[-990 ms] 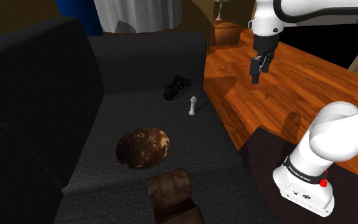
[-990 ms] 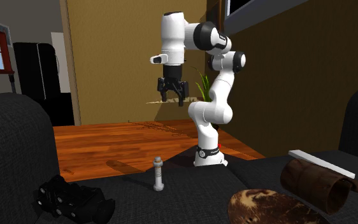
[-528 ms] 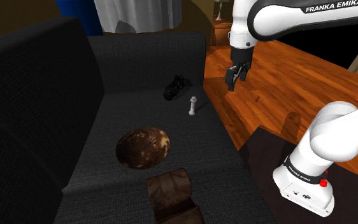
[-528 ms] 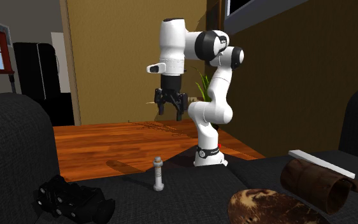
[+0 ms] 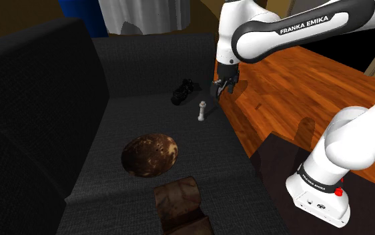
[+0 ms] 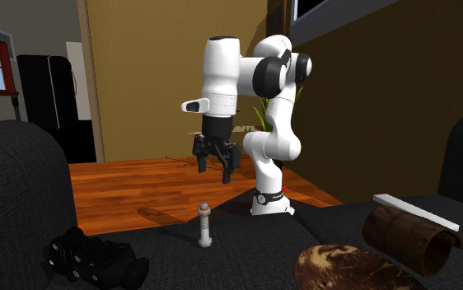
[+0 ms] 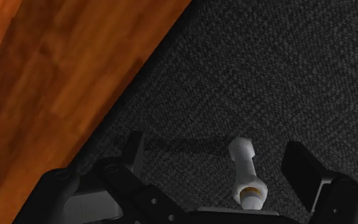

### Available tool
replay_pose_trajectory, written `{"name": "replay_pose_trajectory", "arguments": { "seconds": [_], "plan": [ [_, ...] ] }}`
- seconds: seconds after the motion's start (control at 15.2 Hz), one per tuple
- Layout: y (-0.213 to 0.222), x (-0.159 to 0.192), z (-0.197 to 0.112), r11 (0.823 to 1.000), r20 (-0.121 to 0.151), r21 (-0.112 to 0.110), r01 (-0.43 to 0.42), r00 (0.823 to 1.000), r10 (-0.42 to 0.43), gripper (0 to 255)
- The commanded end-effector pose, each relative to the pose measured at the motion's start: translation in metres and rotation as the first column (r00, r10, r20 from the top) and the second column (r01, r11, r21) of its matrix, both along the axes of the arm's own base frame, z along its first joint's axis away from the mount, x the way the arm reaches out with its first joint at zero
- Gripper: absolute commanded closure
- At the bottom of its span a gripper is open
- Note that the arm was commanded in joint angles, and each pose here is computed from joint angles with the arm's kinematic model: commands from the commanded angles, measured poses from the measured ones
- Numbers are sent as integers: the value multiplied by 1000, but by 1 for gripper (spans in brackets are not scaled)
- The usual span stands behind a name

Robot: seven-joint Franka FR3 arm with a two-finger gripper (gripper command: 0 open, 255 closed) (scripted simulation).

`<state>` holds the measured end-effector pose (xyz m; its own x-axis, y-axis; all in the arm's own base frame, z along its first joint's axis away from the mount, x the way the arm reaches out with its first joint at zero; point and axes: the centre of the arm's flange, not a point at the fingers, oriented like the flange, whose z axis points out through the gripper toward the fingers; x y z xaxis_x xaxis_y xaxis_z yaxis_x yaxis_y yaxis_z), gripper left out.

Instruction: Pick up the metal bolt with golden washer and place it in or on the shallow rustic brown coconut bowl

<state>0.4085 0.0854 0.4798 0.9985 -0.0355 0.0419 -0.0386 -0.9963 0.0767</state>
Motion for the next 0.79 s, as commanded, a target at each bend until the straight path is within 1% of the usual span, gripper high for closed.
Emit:
{"name": "replay_pose_trajectory", "arguments": {
  "seconds": [0.0, 0.26, 0.33, 0.73],
  "plan": [
    [15, 19, -11, 1000, 24, 8, 7, 1000, -7, 0],
    [39, 55, -30, 1000, 67, 20, 20, 998, -21, 0],
    [40, 57, -31, 1000, 70, 21, 21, 997, -22, 0],
    [38, 60, -62, 1000, 70, 21, 21, 997, -22, 0]
  ]
}}
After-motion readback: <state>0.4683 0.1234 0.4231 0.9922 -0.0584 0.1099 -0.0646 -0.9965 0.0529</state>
